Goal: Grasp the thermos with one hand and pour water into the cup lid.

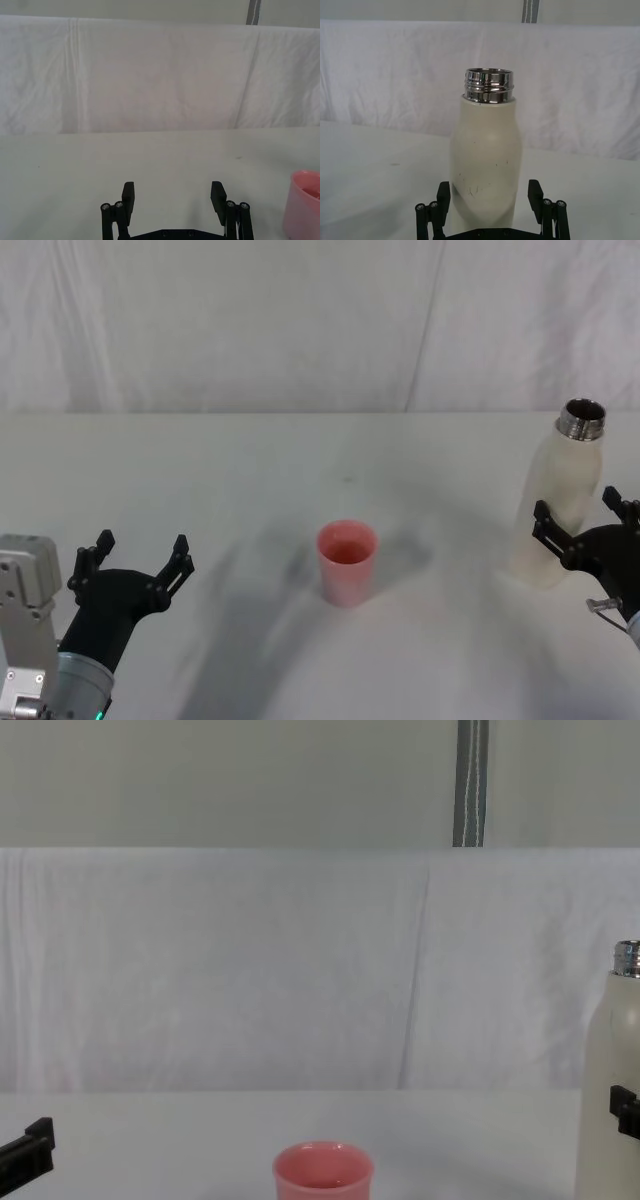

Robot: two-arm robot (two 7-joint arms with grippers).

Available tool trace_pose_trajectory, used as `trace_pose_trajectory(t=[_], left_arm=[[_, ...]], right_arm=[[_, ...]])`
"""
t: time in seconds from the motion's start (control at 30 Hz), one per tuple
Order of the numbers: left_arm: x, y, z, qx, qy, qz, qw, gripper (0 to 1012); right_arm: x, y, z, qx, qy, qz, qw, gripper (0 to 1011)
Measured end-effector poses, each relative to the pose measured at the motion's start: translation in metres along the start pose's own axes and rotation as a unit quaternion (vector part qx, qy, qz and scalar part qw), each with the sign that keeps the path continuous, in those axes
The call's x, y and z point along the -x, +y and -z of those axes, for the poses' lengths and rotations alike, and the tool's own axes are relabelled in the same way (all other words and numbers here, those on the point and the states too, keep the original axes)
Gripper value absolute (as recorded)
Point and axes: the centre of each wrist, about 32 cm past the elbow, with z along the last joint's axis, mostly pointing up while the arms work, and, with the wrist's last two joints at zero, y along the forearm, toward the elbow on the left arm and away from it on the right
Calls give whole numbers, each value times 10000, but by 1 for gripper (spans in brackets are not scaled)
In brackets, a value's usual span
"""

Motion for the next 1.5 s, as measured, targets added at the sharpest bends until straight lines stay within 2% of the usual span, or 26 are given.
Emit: trace_pose_trajectory(t=[0.37,0.63,1.0,1.5], left_arm=[[0,0,0,0,0,0,10000,1001],[0,0,0,0,0,0,10000,1001],[0,0,0,0,0,0,10000,1001],[0,0,0,0,0,0,10000,1001]], right_arm=[[31,-142,20,-24,55,-121,9999,1001],[114,-247,75,-110,164,-345,9992,1001],[249,-312,149,-82,211,-632,9977,1001],[309,-361,243,44,237,-641,9977,1001]])
